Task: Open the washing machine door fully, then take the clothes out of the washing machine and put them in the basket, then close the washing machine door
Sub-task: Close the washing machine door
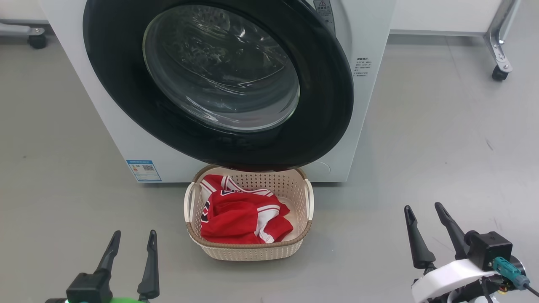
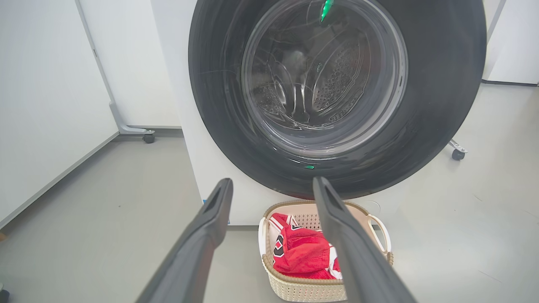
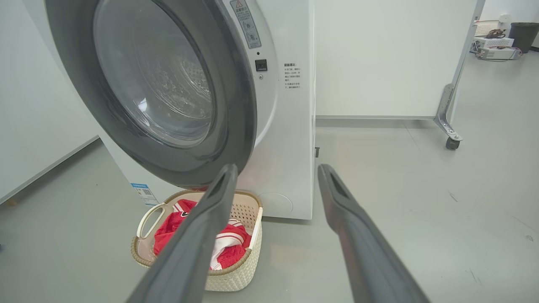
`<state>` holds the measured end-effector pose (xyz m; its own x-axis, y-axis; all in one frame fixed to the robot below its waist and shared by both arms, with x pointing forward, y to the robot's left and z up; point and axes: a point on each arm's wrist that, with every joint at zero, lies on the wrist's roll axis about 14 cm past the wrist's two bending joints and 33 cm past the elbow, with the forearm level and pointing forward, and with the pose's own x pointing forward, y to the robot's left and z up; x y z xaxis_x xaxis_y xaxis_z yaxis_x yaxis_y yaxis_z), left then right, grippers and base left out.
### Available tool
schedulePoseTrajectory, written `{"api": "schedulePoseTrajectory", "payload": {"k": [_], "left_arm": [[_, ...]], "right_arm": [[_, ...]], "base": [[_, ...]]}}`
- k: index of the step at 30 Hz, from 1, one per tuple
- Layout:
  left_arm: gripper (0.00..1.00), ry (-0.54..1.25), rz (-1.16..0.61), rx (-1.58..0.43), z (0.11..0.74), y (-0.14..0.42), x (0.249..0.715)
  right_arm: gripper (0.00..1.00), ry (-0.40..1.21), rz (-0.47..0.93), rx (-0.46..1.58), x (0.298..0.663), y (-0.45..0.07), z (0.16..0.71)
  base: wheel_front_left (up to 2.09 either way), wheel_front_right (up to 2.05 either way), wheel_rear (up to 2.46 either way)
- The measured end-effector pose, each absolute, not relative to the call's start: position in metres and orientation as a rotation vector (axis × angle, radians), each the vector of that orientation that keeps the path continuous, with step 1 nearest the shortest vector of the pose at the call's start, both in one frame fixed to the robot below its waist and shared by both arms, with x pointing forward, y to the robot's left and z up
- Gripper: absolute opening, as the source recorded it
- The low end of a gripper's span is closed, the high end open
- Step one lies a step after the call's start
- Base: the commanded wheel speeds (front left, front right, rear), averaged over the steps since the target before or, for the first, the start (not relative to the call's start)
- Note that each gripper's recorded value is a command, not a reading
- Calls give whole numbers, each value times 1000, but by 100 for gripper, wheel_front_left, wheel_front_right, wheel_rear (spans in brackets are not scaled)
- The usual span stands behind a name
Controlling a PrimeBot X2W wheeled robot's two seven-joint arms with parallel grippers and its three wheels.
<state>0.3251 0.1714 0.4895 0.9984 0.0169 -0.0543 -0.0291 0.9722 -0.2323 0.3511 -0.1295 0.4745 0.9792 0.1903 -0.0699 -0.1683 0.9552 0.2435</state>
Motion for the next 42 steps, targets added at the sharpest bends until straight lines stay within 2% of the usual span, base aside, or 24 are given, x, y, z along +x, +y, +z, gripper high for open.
{"api": "schedulePoseTrajectory", "payload": {"k": [1, 2, 4, 5, 18, 25, 34, 42], "left_arm": [[100, 53, 25, -239, 489, 171, 325], [100, 54, 28, -241, 489, 171, 326], [100, 55, 29, -242, 489, 170, 326], [100, 58, 27, -238, 488, 170, 326], [100, 62, 31, -226, 488, 167, 327], [100, 72, 32, -225, 485, 164, 330], [100, 82, 50, -222, 483, 167, 334], [100, 62, 59, -229, 488, 167, 348]], "right_arm": [[100, 96, 182, 239, 351, -129, 474], [87, 98, 181, 238, 352, -129, 473], [17, 101, 180, 238, 352, -130, 472], [0, 102, 178, 240, 352, -131, 472], [0, 108, 208, 222, 360, -129, 474], [0, 17, 296, 184, 398, -114, 508], [0, -51, 461, 166, 432, -68, 544], [0, -10, 568, 208, 468, -23, 554]], "base": [[0, 0, 0], [0, 0, 0], [0, 0, 0], [0, 0, 0], [0, 0, 0], [0, 0, 0], [0, 0, 0], [0, 0, 0]]}}
